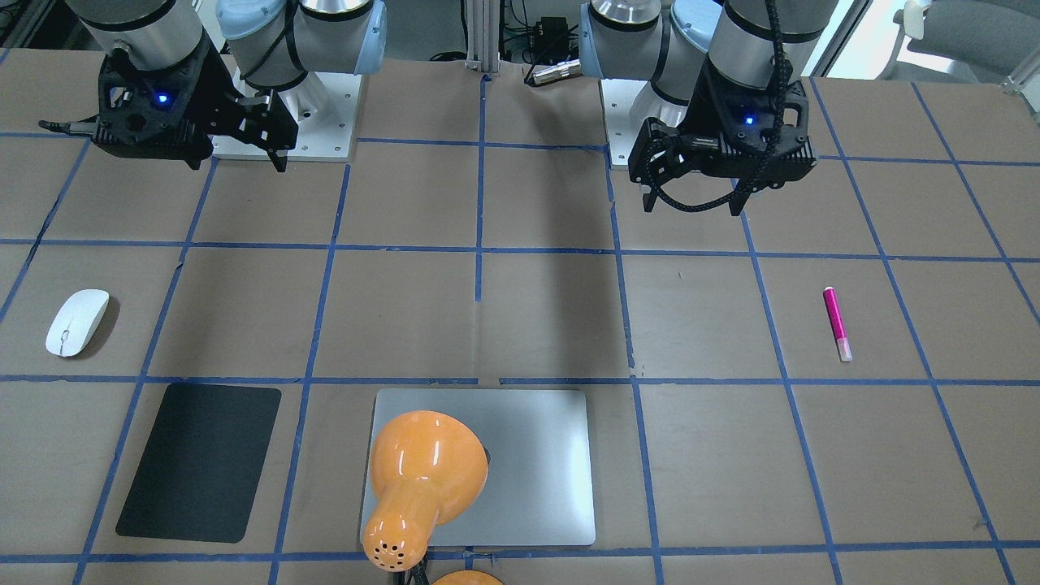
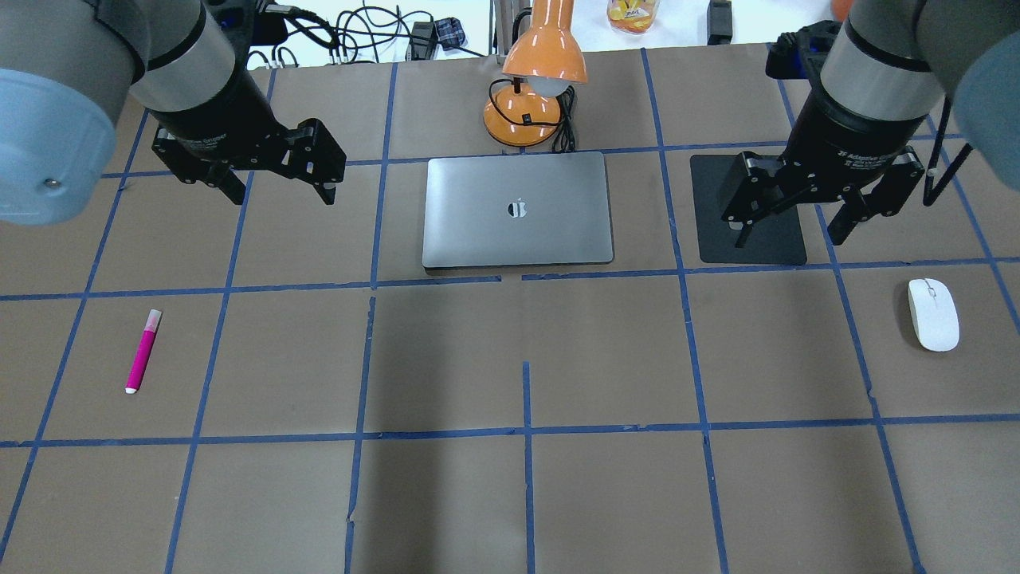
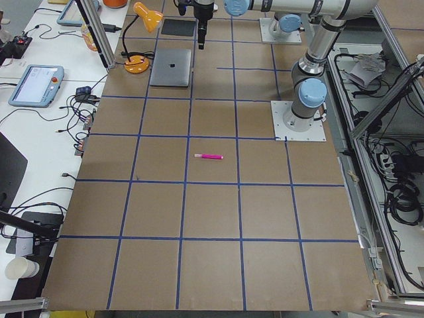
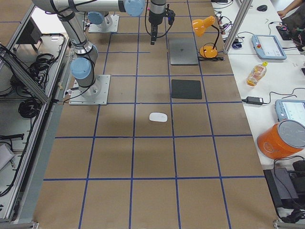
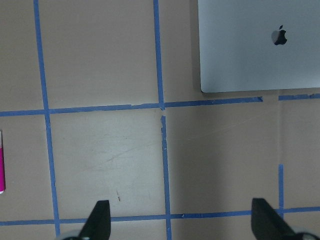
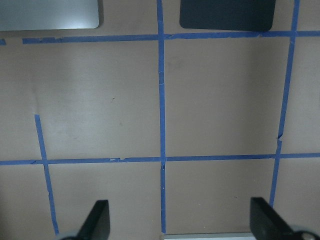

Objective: Place pen and mouse around notebook

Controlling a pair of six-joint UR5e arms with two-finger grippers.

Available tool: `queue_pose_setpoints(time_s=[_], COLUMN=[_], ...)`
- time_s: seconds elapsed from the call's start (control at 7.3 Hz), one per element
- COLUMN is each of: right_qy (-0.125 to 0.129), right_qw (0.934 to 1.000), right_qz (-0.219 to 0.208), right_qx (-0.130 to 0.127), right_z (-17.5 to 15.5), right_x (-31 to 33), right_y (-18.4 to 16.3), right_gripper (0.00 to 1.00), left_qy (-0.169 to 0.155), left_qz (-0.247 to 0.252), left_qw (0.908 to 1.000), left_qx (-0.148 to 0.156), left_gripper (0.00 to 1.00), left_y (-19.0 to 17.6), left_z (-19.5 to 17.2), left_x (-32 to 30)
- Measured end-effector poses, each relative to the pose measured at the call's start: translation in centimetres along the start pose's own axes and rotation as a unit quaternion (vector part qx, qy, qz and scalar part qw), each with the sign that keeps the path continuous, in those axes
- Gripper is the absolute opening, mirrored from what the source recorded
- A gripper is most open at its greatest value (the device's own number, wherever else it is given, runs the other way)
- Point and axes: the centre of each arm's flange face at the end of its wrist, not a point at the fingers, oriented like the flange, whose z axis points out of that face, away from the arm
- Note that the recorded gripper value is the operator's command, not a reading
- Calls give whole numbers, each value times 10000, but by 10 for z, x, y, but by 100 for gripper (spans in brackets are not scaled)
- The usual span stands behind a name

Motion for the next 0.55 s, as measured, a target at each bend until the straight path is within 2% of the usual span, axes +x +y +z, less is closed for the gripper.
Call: queue_pose_setpoints(time_s=[0.55], right_qy=[-20], right_qw=[9999], right_qz=[17], right_qx=[164], right_z=[-4], right_x=[1], right_y=[-7], right_gripper=[100], left_qy=[-31], left_qz=[-147], left_qw=[9999], left_qx=[-48], left_gripper=[100], left_y=[-1], left_z=[-1], left_x=[-22])
